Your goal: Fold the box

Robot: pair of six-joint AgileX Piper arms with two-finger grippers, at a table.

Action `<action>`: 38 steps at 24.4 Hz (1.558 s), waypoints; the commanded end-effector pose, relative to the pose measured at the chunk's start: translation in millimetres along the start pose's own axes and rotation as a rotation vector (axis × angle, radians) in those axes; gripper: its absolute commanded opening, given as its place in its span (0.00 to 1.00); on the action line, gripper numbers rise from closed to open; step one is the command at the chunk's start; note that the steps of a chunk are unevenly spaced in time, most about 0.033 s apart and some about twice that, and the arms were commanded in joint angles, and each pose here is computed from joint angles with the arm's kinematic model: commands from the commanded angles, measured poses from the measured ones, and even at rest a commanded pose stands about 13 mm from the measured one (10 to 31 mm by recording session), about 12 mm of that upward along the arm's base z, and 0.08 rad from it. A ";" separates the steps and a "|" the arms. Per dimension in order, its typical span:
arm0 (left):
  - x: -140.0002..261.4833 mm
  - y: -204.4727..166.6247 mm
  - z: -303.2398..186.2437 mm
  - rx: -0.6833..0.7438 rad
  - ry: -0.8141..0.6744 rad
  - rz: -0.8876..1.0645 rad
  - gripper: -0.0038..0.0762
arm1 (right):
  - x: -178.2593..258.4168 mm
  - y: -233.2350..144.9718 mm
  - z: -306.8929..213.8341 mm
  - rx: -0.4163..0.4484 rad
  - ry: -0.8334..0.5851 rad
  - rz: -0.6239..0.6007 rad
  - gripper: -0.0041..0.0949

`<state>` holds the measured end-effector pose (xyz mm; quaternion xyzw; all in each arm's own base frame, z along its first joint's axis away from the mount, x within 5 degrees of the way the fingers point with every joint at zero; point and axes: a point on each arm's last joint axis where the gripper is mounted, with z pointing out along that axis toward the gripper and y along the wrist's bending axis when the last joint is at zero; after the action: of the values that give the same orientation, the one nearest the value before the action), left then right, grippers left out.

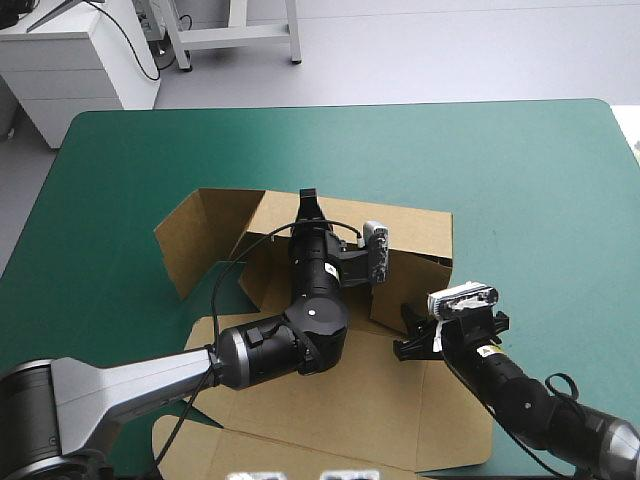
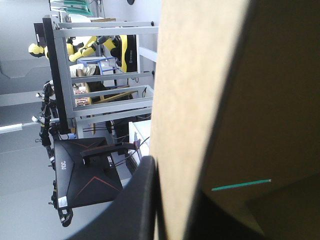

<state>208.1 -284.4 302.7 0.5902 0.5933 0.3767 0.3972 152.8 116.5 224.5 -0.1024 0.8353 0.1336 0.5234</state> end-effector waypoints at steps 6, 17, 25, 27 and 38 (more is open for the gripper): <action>-2.6 17.5 -13.5 -0.022 -0.079 -0.063 0.07 | -14.8 3.6 8.2 0.043 -0.068 -0.066 0.28; -2.3 19.8 -13.6 -0.048 -0.076 -0.049 0.07 | -22.8 13.7 20.4 0.033 -0.056 -0.069 0.02; -3.9 25.1 -14.2 -0.108 -0.094 -0.021 0.07 | -18.2 16.4 20.6 0.002 -0.006 -0.062 0.02; -4.3 27.0 -14.4 -0.129 -0.097 -0.008 0.07 | -18.1 16.4 20.6 0.002 -0.005 -0.082 0.02; -5.8 27.8 -15.7 -0.142 -0.110 -0.028 0.64 | -17.6 15.8 21.5 0.012 -0.004 -0.088 0.02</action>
<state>208.4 -292.8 305.9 0.6006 0.5611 0.3731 0.4304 173.6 131.9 223.1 -0.1052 0.8432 0.0927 0.5190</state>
